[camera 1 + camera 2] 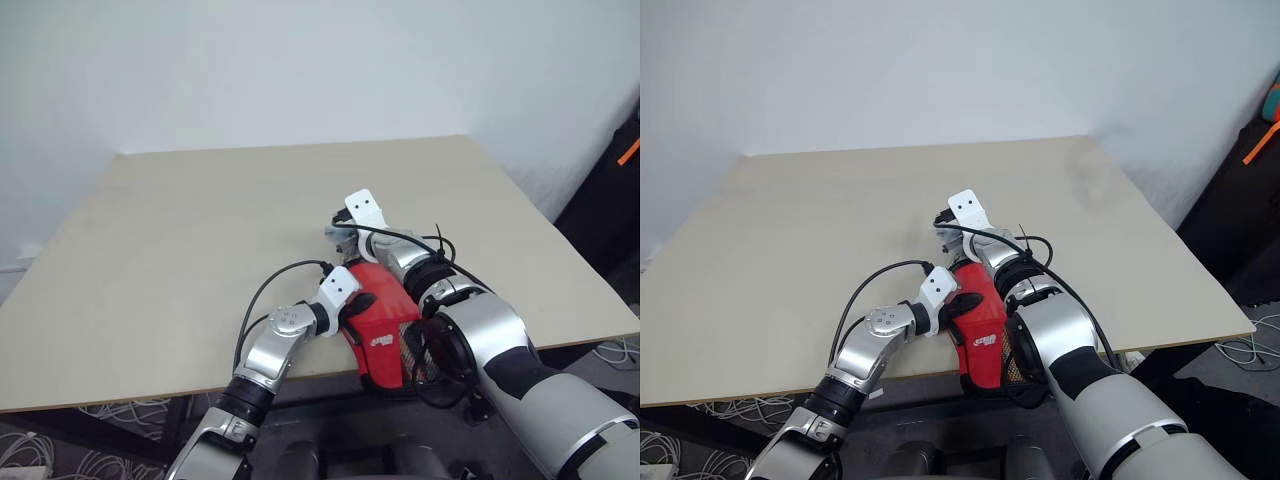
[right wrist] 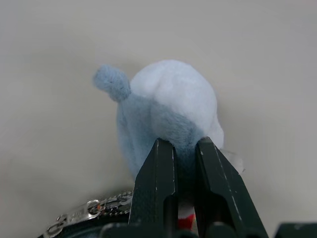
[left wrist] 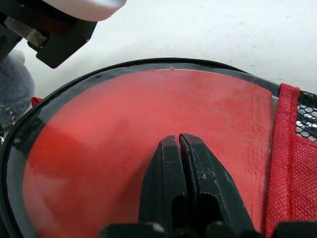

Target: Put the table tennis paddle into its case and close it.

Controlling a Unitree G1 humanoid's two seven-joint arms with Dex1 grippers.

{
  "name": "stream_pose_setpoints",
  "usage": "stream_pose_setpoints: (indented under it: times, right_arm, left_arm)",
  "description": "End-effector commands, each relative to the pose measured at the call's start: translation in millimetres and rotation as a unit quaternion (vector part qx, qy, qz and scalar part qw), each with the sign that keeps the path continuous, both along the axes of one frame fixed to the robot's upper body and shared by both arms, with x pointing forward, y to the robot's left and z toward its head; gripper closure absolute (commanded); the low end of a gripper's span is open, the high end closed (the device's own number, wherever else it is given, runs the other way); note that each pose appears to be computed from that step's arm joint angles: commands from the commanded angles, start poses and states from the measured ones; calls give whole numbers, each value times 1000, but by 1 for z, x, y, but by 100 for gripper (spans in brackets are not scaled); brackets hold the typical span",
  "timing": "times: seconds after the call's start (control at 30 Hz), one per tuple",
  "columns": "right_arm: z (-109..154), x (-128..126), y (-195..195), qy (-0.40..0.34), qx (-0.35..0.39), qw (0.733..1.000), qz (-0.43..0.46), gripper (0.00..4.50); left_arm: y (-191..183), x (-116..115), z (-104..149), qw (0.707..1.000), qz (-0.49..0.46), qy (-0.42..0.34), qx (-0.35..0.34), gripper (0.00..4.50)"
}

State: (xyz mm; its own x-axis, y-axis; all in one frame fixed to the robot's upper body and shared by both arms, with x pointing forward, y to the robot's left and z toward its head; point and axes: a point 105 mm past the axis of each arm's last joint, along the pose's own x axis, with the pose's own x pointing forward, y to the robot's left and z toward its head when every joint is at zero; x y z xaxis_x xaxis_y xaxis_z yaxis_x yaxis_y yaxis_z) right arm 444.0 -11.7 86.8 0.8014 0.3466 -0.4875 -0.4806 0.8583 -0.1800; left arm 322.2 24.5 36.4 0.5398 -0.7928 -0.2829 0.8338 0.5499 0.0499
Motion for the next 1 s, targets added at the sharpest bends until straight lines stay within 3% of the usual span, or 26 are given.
stream_pose_setpoints:
  times: [0.03,0.73,1.0]
  right_arm:
    - [21,12,-12,-48,-3,998,-41,446]
    - [35,29,-83,-137,-120,968,-175,446]
    - [32,29,-119,-137,-144,958,-207,446]
  left_arm:
    - [-3,-7,-16,999,-12,28,22,450]
    - [-5,-11,-19,999,-15,34,20,450]
    - [-7,-13,-20,999,-18,38,18,450]
